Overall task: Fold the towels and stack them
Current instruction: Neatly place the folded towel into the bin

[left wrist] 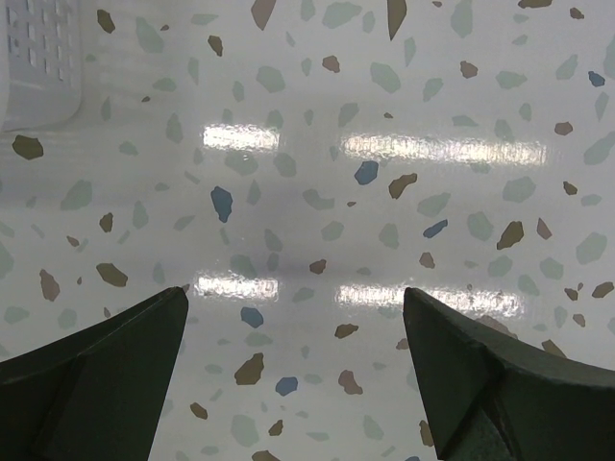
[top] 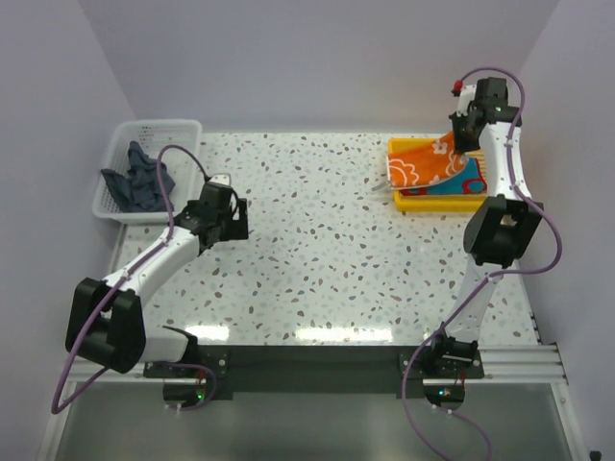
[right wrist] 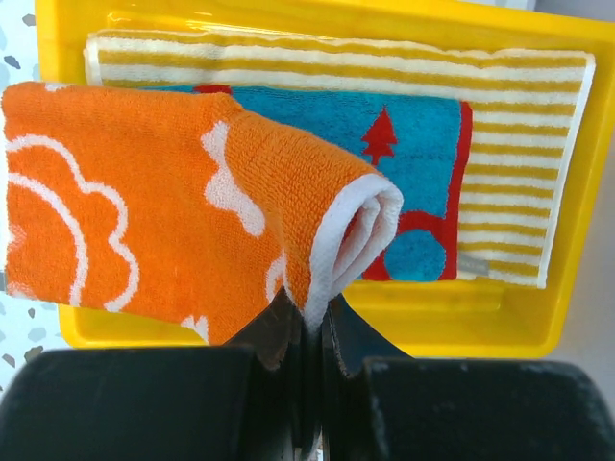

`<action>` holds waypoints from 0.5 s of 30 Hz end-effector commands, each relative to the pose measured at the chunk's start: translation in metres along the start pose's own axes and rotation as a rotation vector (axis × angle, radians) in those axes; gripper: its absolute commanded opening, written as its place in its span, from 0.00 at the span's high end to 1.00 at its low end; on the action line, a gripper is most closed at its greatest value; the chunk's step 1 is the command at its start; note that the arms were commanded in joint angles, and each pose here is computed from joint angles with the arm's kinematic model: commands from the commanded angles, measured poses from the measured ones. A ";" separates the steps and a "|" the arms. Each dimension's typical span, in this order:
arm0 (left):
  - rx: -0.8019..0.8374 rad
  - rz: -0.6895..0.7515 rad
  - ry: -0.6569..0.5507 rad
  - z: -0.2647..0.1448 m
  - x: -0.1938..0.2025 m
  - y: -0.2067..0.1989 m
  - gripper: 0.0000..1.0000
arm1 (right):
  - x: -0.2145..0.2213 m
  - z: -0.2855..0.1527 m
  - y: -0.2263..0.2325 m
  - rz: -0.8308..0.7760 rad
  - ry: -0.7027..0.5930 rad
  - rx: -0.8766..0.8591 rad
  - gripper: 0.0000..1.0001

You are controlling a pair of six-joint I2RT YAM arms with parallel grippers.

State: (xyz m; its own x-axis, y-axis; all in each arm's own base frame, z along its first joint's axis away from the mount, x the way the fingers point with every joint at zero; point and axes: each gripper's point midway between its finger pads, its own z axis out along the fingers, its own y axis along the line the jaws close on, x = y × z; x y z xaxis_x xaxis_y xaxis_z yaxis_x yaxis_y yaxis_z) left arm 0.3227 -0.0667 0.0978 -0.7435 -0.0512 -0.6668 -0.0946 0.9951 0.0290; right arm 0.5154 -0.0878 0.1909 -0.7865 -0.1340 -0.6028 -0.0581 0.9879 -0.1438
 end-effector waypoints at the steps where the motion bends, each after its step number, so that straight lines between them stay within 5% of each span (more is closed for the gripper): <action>1: 0.008 0.008 -0.025 0.004 -0.006 0.000 0.00 | -0.016 -0.004 -0.014 -0.019 -0.055 0.038 1.00; 15: 0.016 0.016 -0.002 0.009 -0.002 -0.003 0.00 | 0.003 0.035 -0.030 -0.041 0.004 0.137 1.00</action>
State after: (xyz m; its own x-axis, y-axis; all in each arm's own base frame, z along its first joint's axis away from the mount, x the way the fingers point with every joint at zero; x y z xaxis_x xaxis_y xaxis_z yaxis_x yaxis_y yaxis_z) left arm 0.3220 -0.0682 0.0901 -0.7606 -0.0464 -0.6476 -0.0873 0.9957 0.0312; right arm 0.5260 -0.1039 0.1613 -0.8074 -0.1532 -0.5697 -0.0418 0.9781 -0.2038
